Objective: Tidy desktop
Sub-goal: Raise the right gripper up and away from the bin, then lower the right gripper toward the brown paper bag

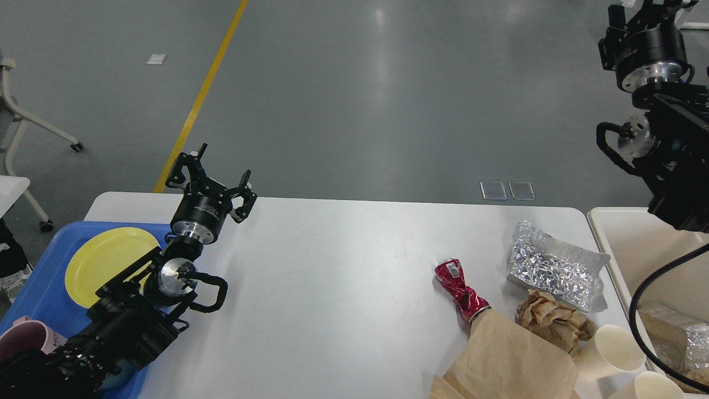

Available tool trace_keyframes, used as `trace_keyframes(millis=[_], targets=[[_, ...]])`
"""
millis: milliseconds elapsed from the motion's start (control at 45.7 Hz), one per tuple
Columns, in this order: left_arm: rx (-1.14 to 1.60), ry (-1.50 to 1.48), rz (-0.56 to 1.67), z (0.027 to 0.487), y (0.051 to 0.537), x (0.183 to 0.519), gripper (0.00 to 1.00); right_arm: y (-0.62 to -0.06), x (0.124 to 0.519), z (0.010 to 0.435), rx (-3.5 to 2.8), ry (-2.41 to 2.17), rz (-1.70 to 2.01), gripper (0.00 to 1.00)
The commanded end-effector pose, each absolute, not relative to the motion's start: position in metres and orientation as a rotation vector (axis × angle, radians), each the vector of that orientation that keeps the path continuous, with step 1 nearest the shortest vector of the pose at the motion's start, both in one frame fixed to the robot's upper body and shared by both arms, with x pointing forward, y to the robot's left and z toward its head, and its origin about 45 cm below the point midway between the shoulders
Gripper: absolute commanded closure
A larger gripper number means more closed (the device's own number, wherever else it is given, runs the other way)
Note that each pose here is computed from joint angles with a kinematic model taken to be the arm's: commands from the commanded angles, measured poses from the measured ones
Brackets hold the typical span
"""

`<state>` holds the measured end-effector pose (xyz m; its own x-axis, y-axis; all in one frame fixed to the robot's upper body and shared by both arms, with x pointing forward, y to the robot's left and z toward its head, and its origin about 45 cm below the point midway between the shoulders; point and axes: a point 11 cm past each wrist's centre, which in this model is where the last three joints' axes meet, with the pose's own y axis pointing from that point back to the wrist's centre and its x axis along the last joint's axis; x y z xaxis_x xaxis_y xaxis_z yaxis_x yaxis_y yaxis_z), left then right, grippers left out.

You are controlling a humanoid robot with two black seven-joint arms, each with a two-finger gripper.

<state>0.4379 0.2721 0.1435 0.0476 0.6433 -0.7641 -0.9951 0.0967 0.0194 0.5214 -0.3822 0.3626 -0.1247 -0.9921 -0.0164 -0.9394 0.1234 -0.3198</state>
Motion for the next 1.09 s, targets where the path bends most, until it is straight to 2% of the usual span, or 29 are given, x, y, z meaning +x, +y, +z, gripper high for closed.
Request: trace_keyframes(millis=[0,197,416,700,831,1072], targets=[[-0.624,0.716,1.38,0.144,0.272,0.438,0.04,-0.381,0.522,0.362,-1.915,2.173,-0.339,0.0],[-0.625,0.715,1.381,0.144,0.272,0.438,0.04,-0.38,0.522,0.359,-1.958,2.192,-0.385,0.0],[-0.624,0.714,1.383,0.144,0.273,0.438,0.04,-0.403,0.519,0.361,-2.008,2.29,-0.541,0.0],[-0.624,0.714,1.383,0.144,0.273,0.438,0.04,-0.443,0.503,0.354,-2.19,2.403,-0.777,0.0],[-0.626,0.714,1.384,0.144,0.274,0.438,0.04,-0.44,0.495,0.353,-2.372,2.36,-0.846,0.0],[-0.626,0.714,1.384,0.144,0.274,0.438,0.04,-0.438,0.457,0.306,-2.877,2.266,-0.85,0.0]])
